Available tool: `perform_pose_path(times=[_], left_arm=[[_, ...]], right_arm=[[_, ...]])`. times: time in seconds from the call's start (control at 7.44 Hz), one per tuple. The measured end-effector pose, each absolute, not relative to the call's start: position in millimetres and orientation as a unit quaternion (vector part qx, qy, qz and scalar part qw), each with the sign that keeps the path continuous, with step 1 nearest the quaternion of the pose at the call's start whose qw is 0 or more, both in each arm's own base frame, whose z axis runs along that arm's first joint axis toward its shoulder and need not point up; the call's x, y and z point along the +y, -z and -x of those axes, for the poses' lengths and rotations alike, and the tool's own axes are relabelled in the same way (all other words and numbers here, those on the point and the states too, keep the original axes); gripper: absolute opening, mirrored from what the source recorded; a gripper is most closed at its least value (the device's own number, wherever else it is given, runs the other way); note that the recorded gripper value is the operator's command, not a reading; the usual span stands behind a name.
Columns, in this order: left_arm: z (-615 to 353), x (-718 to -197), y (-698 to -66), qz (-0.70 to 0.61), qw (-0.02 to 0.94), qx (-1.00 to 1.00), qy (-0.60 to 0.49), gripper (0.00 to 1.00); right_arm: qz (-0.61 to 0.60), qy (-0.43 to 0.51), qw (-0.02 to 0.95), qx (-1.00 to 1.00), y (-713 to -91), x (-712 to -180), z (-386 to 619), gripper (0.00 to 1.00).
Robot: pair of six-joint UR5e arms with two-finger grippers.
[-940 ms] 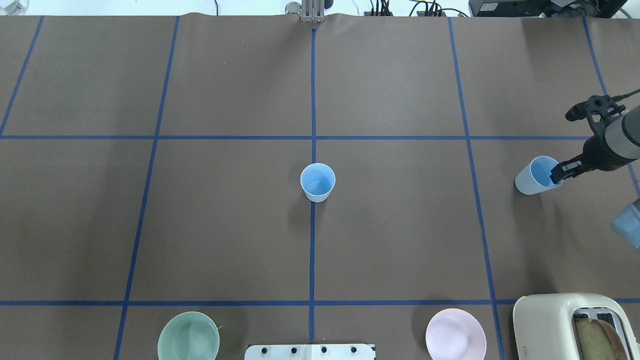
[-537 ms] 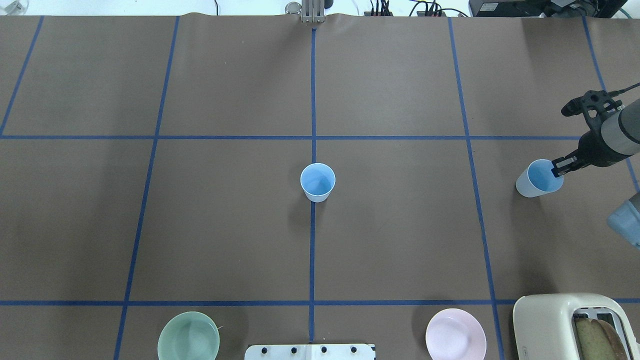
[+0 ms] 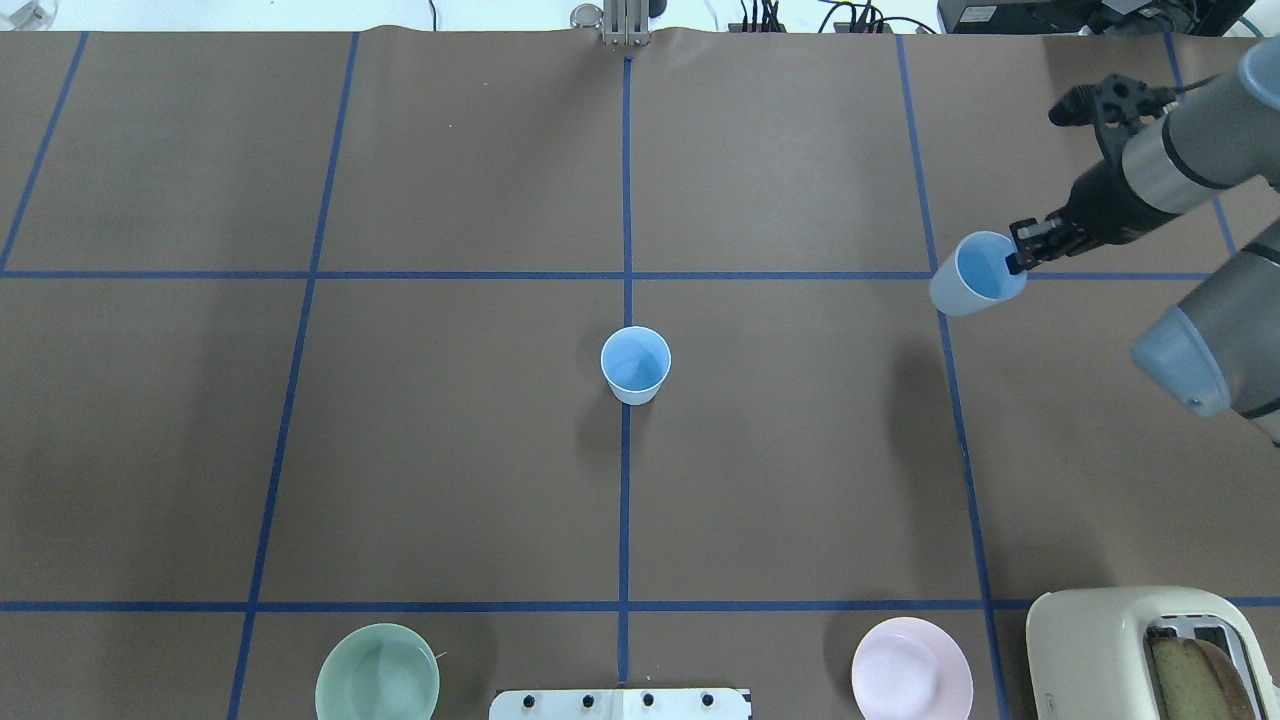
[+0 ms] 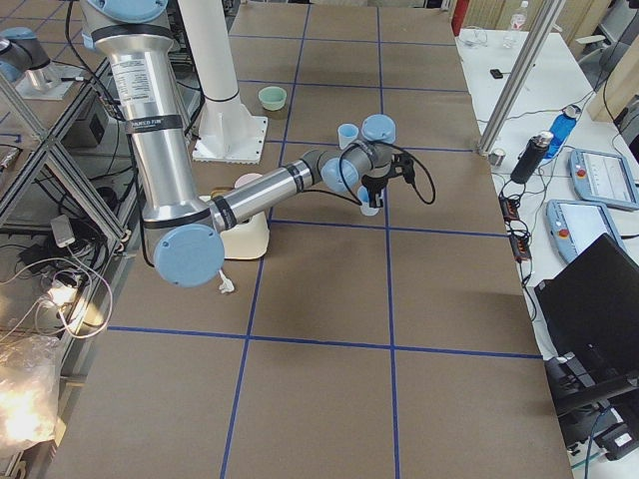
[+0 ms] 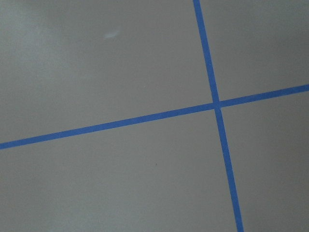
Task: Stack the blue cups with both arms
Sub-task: 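Carry the held cup with the right gripper over the center cup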
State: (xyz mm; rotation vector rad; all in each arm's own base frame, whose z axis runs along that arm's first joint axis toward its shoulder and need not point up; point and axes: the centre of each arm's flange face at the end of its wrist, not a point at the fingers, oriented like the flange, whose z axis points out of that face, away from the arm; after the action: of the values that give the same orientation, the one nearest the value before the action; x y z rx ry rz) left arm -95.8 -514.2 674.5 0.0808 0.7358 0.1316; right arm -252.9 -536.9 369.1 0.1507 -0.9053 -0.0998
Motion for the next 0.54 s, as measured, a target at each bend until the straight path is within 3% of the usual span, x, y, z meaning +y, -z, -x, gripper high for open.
perform_pose_path(times=[0.27, 0.54], left_arm=[[95.0, -506.7, -675.1, -0.039, 0.930, 0.359, -0.059, 0.99], [94.7, -504.6, -675.9, -0.038, 0.930, 0.360, -0.058, 0.99]], right_arm=[[-0.041, 0.006, 0.891, -0.451, -254.1, -545.3, 308.0, 0.00], [-0.025, -0.037, 0.888, -0.458, -173.4, -509.5, 389.6, 0.00]])
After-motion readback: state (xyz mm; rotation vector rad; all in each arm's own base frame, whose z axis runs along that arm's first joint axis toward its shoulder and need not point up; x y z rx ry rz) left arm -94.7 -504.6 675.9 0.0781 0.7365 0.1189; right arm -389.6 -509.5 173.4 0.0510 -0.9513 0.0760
